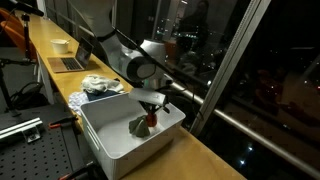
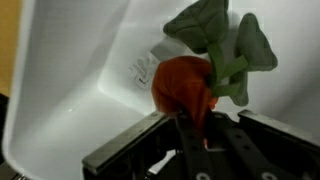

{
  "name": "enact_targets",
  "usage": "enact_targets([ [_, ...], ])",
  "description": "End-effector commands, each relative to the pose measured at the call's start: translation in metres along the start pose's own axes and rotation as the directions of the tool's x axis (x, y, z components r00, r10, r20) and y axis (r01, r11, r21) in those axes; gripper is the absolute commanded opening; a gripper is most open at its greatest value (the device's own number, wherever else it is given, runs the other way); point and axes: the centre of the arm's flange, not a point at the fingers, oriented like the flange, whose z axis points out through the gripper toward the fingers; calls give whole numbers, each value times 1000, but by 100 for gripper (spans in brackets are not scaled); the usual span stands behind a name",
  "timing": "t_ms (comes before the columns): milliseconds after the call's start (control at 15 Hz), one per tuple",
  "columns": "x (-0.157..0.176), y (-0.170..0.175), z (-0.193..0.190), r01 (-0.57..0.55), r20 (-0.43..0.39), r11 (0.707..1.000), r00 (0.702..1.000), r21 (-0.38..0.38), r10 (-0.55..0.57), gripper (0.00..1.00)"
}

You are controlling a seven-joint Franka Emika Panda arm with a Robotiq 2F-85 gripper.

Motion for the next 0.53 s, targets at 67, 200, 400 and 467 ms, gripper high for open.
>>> enact_targets([
  [67, -15, -35, -109, 21, -21, 994, 1000, -104, -23, 3],
  [200, -3, -58, -149, 52, -39, 990, 998, -131, -58, 3],
  [400, 30, -104, -204, 114, -51, 983, 991, -147, -123, 3],
  [467, 44, -120, -225, 139, -55, 978, 987, -153, -149, 3],
])
